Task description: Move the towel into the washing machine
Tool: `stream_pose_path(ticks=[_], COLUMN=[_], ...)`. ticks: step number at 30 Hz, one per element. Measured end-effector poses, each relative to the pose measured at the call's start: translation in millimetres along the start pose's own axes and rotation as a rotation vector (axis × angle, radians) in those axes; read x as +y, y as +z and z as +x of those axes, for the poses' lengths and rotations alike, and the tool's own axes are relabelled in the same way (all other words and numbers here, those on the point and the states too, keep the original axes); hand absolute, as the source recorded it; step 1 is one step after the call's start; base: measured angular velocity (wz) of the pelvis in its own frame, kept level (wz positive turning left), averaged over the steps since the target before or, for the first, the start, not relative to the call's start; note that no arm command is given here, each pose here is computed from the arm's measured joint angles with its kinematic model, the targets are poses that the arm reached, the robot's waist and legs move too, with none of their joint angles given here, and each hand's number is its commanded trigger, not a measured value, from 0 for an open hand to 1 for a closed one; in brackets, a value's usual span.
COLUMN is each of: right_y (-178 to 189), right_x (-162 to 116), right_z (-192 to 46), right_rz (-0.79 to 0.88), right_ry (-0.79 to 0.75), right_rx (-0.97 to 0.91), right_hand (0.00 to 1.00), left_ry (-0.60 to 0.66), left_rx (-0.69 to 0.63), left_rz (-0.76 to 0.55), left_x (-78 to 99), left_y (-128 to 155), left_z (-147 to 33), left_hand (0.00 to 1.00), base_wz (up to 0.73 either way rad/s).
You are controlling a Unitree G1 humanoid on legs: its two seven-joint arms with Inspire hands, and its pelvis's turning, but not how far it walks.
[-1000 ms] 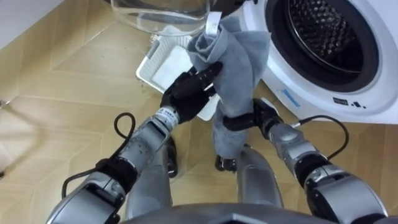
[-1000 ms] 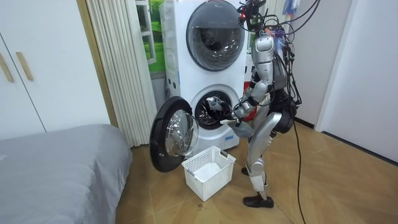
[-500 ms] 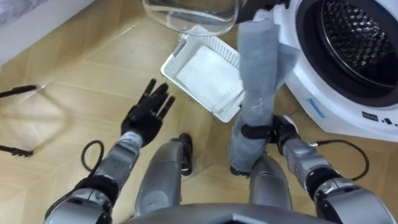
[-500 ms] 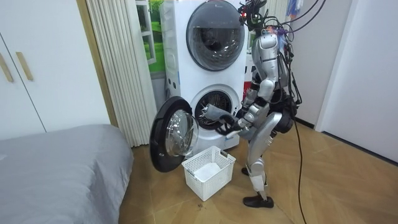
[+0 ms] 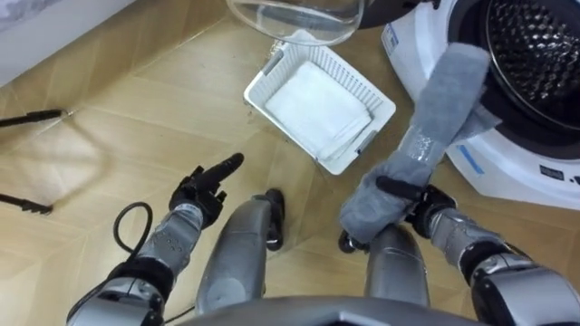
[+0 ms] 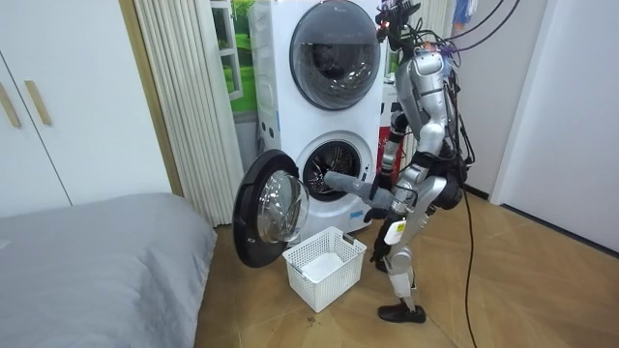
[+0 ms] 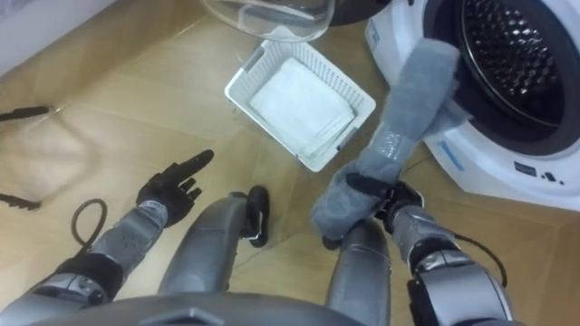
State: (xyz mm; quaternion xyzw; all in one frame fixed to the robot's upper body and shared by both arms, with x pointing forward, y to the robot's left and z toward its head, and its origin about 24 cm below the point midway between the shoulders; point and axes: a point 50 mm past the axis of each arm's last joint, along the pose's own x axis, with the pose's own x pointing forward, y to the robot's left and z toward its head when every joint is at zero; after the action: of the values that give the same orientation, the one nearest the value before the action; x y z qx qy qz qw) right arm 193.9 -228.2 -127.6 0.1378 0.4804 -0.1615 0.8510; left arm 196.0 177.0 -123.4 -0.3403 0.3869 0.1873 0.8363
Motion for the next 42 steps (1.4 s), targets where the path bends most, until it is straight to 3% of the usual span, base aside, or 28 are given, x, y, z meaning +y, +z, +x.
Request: stream_pose_path(ticks=[9,23,32,33,34,35,42], right_y=[11,100,136,140,146,152,199], right_x=[-17,-47,-31,-30,-27,-24,3], right_z=[-2,-19,-27,-28,-30,-32,-55], right_rz=[0.252,0.561,0.686,0.690,0.718,0.754,0.917], right_ry=[0.005,0.008,0.090,0.095,0.107,0.122,0.222], right_rx=[0.032,-0.175,-0.167,-0.171,-0.179,-0.182,-0.215], right_hand=[1.00,1.00,1.00,0.95,0.27,0.00,0.00], left_ry=[0.015,0.061,0.084,0.083,0.084,0.093,0.130], left_rx=[0.023,-0.043,-0.056,-0.060,-0.067,-0.076,-0.157], left_rz=[0.019,0.052,0.088,0.088,0.088,0.083,0.061], left_x=[1.7,22.5,35.4,35.3,35.5,36.5,35.0], left_y=[0,19,23,23,23,23,27], left_z=[-0.6,-13.1,-20.2,-20.7,-21.4,-23.0,-31.7], left_hand=[0.00,0.00,0.00,0.00,0.00,0.00,0.00], base_wz=[0.06,-0.01,0.01,0.12,0.09,0.08,0.06])
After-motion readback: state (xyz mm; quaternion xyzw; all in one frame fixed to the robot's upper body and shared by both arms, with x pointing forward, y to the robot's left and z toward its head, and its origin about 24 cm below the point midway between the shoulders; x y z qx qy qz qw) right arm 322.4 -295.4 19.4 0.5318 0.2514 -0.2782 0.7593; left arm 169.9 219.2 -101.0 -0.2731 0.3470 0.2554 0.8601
